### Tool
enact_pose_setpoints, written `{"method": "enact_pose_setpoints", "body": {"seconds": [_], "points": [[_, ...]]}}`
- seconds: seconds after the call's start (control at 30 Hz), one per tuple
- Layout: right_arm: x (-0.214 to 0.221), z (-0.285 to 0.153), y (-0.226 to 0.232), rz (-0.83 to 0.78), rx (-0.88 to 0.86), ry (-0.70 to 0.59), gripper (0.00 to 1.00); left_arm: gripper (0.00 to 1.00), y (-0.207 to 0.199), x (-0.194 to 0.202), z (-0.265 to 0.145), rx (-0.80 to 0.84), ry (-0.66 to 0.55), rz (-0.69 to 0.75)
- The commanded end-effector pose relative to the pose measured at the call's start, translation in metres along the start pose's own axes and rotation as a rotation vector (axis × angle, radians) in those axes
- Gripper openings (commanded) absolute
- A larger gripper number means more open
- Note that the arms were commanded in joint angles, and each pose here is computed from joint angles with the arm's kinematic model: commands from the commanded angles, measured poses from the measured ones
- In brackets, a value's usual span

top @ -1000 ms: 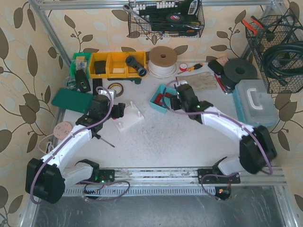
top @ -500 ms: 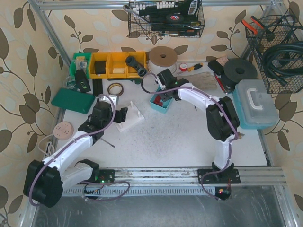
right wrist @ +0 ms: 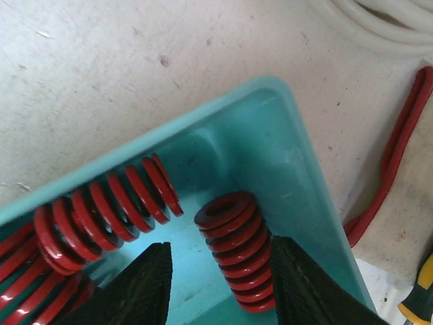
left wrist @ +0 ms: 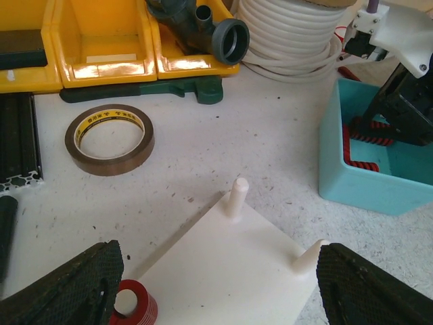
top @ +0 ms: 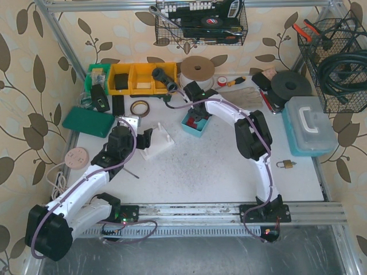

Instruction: Install the large spring

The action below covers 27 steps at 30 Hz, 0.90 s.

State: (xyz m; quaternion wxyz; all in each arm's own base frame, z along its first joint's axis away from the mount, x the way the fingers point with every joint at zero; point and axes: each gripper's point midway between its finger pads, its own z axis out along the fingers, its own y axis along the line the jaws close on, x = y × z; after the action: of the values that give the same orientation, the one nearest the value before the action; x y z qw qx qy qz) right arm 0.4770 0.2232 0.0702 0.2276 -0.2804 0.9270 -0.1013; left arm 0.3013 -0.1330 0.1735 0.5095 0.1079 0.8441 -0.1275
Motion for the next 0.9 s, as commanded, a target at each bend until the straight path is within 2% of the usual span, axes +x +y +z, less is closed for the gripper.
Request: {"method": "enact_pose_setpoints", "body": {"seconds": [0.0,0.33,0.67,0.77,0.87], "points": [[0.014,0.010,-0.006,-0.029,0.021,0.082,0.43,0.81,-0.002,-0.013,-0.003,-0.009,-0.043,0.026],[0.034,0.040,-0.004,-0.047,0.035,0.177,0.42,0.81,-0.002,-0.014,-0.004,-0.015,-0.038,0.041],[0.032,0.052,0.004,-0.033,-0.022,0.175,0.41,0.82,-0.003,-0.014,-0.006,-0.012,-0.044,0.050],[0.029,0.051,0.007,-0.043,-0.044,0.165,0.38,0.82,-0.003,-0.015,-0.007,-0.016,-0.051,0.051],[0.023,0.045,0.009,-0.054,-0.068,0.143,0.30,0.82,-0.002,-0.015,-0.008,-0.020,-0.051,0.051]]}}
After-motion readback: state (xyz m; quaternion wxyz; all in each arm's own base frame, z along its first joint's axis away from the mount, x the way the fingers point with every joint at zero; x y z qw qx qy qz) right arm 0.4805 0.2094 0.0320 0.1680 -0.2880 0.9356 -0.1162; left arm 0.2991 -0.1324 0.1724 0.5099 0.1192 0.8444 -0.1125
